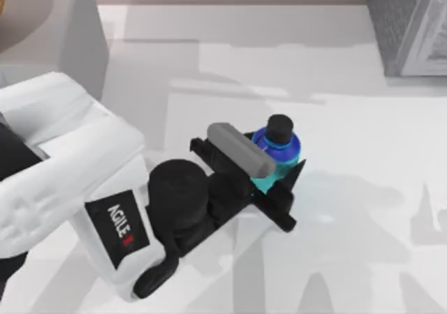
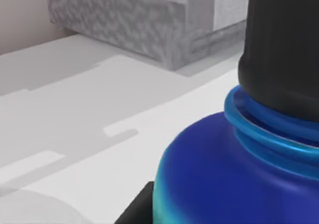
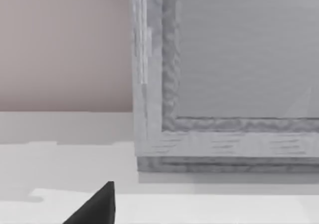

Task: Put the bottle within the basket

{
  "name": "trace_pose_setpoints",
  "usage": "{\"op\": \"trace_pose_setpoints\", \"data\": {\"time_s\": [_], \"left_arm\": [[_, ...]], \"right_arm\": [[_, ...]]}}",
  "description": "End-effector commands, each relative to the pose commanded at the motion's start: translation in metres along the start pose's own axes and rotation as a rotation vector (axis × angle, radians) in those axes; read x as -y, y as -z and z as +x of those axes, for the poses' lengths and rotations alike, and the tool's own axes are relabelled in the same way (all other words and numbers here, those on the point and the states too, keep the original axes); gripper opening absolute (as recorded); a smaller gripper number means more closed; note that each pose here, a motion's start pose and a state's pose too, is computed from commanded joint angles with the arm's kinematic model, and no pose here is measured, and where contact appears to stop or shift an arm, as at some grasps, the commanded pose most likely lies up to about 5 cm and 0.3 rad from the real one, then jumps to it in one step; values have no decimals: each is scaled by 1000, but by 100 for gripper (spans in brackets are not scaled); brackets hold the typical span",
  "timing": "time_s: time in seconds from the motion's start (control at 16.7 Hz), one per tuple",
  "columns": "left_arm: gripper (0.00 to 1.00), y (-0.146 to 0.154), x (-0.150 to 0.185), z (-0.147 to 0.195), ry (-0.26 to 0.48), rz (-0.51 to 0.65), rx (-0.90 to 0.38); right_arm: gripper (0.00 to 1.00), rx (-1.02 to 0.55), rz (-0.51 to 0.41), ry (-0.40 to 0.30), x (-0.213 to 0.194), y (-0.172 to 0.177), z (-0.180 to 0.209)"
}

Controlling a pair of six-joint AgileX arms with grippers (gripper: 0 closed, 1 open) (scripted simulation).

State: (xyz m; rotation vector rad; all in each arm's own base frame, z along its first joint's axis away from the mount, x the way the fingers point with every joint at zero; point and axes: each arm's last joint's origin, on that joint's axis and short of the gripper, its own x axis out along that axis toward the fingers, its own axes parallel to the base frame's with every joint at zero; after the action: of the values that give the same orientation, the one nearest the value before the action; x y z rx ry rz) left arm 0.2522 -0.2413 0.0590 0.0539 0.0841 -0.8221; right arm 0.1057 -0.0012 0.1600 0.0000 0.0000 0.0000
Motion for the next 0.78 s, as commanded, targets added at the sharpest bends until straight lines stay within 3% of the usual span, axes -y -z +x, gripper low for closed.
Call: {"op": "trace_pose_setpoints", "data": {"time_s": [0.42,0.78], "left_arm": [[0,-96,-22,-27,44,67,-2],[0,-179,-33,-124,43,83,-10]], "right_arm": [[100,0,0,0,0,0,0],[100,0,0,0,0,0,0]]}}
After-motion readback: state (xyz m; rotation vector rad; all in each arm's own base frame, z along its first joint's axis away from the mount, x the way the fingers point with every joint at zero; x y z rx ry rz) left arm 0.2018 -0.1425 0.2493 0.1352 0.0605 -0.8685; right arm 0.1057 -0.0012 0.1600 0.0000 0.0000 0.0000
